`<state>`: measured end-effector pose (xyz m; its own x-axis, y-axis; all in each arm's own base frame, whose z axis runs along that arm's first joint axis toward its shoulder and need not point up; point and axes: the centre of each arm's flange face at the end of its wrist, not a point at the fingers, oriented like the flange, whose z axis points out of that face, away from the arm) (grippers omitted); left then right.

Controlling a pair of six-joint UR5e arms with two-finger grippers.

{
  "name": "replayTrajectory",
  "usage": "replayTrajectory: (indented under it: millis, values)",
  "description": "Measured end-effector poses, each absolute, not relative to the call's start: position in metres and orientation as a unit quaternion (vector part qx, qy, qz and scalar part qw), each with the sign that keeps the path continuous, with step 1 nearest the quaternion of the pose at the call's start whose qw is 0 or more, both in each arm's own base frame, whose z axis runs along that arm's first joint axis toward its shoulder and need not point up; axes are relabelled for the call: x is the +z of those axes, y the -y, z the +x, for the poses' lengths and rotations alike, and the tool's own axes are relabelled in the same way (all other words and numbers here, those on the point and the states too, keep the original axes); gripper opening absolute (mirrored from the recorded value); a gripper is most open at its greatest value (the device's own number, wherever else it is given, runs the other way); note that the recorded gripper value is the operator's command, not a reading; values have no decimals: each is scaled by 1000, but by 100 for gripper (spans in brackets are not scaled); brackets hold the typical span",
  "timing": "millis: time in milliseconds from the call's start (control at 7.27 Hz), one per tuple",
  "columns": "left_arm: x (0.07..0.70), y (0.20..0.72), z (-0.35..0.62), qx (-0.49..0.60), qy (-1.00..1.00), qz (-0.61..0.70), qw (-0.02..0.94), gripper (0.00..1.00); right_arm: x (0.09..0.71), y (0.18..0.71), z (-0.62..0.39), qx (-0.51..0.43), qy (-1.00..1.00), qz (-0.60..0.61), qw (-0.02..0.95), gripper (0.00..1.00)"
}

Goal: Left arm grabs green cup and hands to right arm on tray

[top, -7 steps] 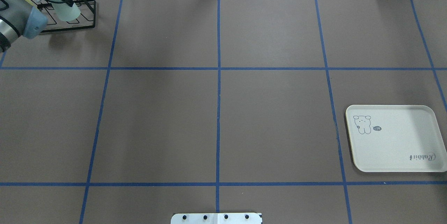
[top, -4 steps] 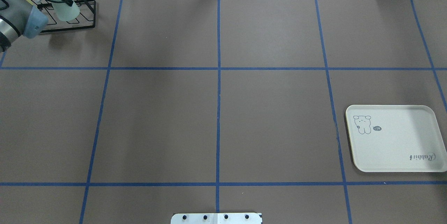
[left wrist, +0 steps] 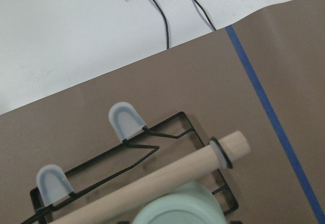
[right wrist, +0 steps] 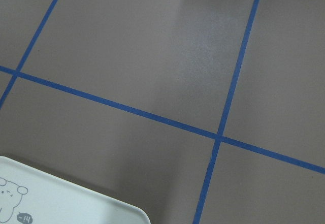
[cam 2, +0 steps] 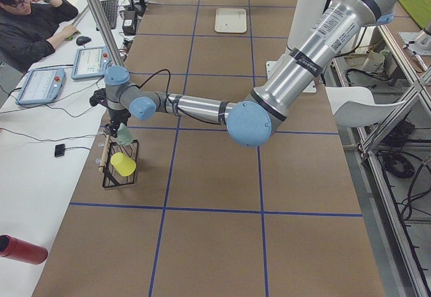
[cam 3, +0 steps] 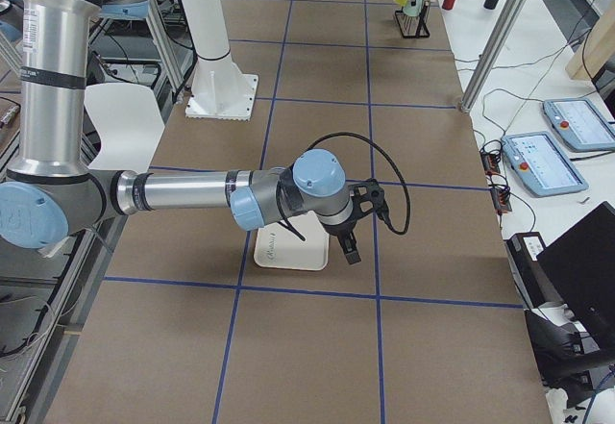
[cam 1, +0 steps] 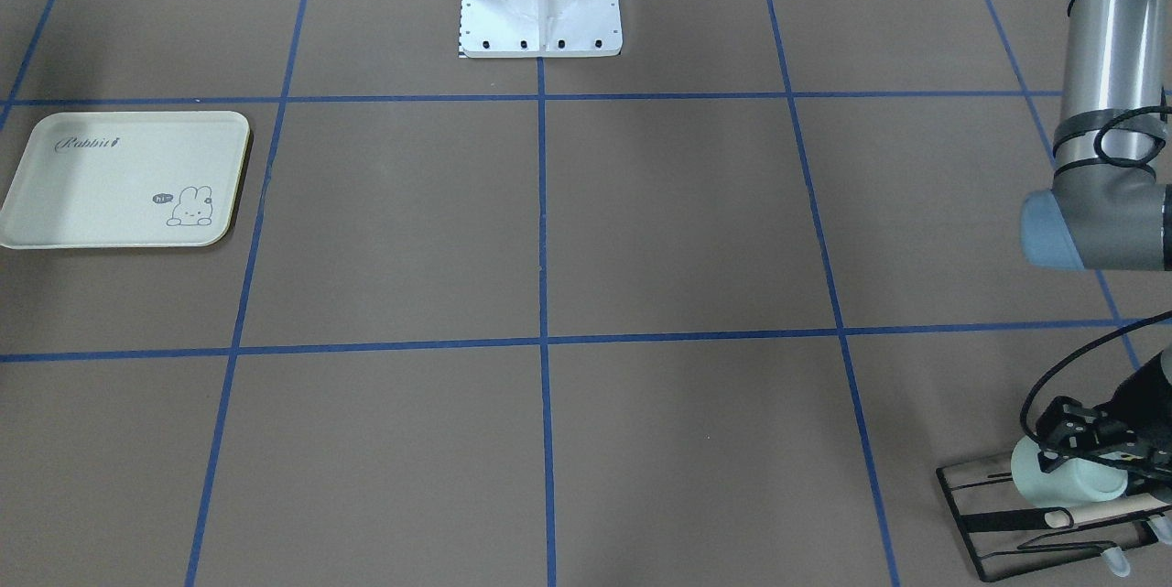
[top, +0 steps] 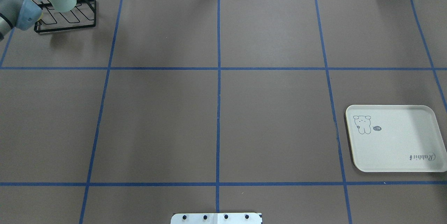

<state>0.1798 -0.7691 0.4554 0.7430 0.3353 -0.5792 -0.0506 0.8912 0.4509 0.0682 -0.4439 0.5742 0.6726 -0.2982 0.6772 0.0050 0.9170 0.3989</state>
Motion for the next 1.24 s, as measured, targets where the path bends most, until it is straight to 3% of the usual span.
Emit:
replayTrajectory:
  millis: [1238]
  values:
    - [409,755,82,89,-436,221,868,21,571,444,68,-86,396,188,895,100]
